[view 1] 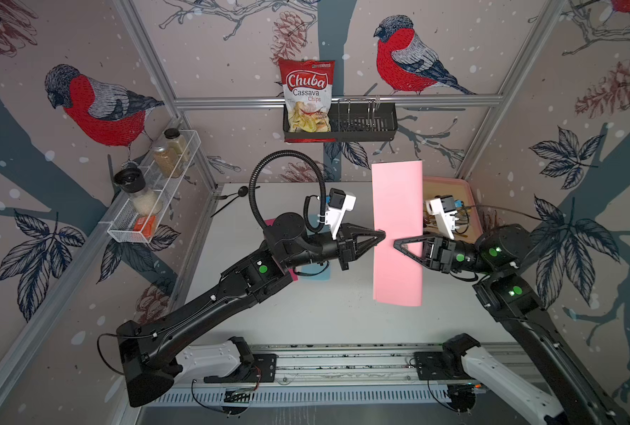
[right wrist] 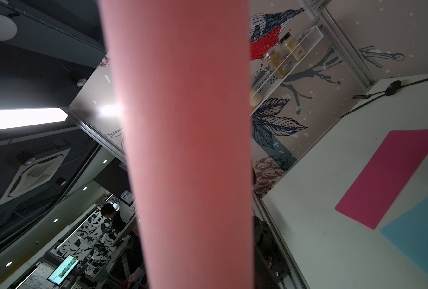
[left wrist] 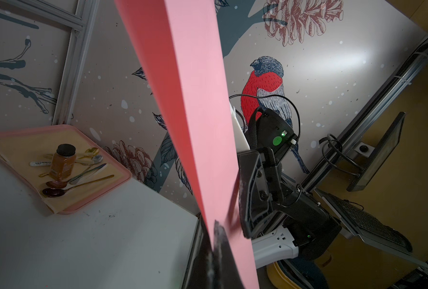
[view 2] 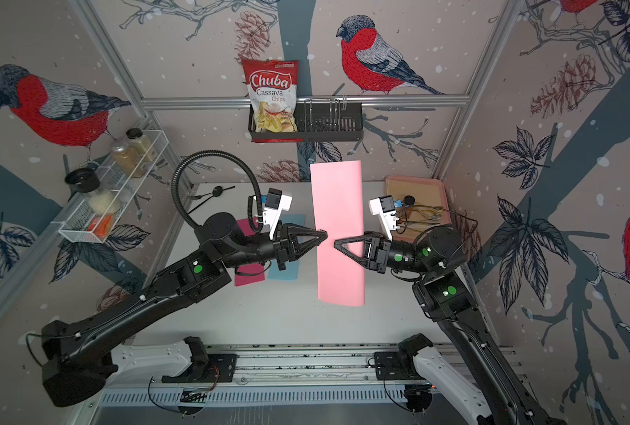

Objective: Fold the rectangular paper in half along the long edge
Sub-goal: Fold the paper.

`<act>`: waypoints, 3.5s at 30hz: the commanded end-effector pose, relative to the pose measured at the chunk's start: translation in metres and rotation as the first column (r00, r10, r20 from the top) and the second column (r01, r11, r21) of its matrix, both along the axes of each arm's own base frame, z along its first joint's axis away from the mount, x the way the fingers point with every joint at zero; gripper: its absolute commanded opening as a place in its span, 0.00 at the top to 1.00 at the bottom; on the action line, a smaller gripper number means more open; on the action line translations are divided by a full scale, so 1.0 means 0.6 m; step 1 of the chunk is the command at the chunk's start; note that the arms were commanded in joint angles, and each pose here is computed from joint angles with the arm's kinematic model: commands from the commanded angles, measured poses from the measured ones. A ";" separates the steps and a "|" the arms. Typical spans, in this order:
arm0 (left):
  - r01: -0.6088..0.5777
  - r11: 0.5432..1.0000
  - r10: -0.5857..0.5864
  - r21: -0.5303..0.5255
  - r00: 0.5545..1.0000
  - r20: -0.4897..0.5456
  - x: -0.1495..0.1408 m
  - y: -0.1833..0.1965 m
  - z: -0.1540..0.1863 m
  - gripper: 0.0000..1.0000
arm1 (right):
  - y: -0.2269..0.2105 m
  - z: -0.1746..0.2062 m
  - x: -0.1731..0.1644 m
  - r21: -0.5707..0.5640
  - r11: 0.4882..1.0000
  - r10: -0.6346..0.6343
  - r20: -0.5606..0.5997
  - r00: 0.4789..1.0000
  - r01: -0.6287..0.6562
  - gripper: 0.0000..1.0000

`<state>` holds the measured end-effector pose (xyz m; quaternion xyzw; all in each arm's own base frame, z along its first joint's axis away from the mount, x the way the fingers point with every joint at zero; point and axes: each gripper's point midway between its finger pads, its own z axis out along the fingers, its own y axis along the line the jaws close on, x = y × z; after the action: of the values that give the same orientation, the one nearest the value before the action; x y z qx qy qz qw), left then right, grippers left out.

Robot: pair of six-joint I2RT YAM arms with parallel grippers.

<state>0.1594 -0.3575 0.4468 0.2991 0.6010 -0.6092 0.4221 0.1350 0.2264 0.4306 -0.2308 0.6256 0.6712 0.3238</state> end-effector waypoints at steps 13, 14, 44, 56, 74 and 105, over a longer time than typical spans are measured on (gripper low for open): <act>-0.003 0.999 0.004 -0.044 1.000 0.026 -0.005 0.005 0.024 0.93 | -0.007 0.004 -0.020 -0.005 1.000 0.008 0.062 0.998 -0.007 0.76; -0.003 0.999 0.005 -0.044 1.000 0.026 -0.004 0.006 0.024 0.90 | -0.007 0.005 -0.018 -0.003 1.000 0.000 0.063 0.998 0.000 0.76; 0.043 0.998 -0.042 -0.039 0.999 0.010 -0.017 0.003 0.011 1.00 | -0.017 0.045 0.036 0.022 0.984 -0.177 0.129 0.976 0.176 0.47; 0.050 0.998 -0.050 -0.036 0.999 0.001 -0.019 0.002 0.005 1.00 | -0.034 0.066 0.057 0.077 0.962 -0.271 0.140 0.952 0.263 0.52; 0.062 0.997 -0.062 -0.034 0.998 -0.004 -0.018 -0.006 0.002 1.00 | -0.036 0.075 0.054 0.125 0.958 -0.275 0.143 0.951 0.258 0.67; 0.069 0.997 -0.070 -0.033 0.998 -0.001 -0.023 -0.004 0.000 0.93 | -0.039 0.083 0.046 0.182 0.954 -0.265 0.145 0.953 0.238 0.74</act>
<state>0.1493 -0.3619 0.4358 0.3050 0.6022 -0.6260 0.3904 0.1673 0.2056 0.4684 -0.1719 0.5847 0.6435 0.4631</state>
